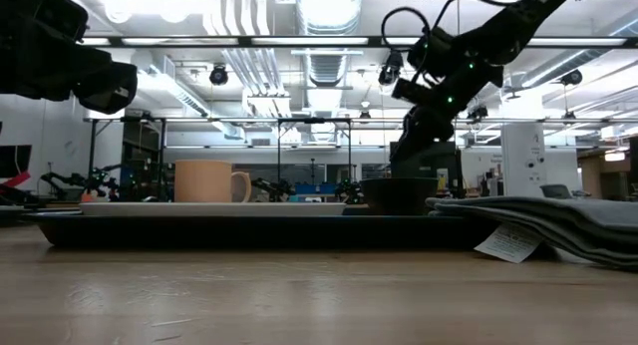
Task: Set up tray
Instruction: Put the black bowl on the white plate on the black serving tray
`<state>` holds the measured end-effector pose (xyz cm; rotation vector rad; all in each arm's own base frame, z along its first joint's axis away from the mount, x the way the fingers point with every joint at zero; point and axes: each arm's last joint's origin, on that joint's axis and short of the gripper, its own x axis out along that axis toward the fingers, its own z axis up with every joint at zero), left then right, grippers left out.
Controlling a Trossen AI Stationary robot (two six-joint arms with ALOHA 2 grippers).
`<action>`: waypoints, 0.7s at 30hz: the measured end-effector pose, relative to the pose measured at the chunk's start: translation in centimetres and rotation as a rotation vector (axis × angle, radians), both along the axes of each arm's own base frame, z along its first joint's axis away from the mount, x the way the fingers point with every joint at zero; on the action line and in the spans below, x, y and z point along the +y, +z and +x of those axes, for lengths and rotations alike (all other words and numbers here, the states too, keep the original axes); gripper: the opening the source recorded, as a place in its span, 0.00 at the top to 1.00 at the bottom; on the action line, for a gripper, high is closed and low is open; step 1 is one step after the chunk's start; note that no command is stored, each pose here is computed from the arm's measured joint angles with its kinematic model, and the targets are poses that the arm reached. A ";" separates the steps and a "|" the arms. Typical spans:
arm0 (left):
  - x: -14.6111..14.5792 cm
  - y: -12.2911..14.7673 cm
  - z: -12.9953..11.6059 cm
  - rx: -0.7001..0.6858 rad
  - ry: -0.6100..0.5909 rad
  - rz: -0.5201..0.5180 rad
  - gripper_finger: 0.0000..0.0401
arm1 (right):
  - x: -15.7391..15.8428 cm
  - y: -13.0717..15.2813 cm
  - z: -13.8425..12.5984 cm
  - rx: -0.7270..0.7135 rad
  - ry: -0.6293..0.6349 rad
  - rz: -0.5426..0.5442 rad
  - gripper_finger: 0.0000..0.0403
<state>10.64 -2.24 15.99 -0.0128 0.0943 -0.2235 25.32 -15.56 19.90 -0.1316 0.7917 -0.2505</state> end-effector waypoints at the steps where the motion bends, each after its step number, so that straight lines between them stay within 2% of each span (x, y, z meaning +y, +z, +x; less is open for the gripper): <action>1: 0.0 0.0 0.0 0.000 0.000 0.000 0.73 | 0.0 -0.3 0.0 0.010 -0.001 0.007 0.44; 21: 0.0 0.0 0.0 -0.001 0.000 0.000 0.73 | -2.0 -3.3 -0.4 0.100 -0.089 0.092 0.45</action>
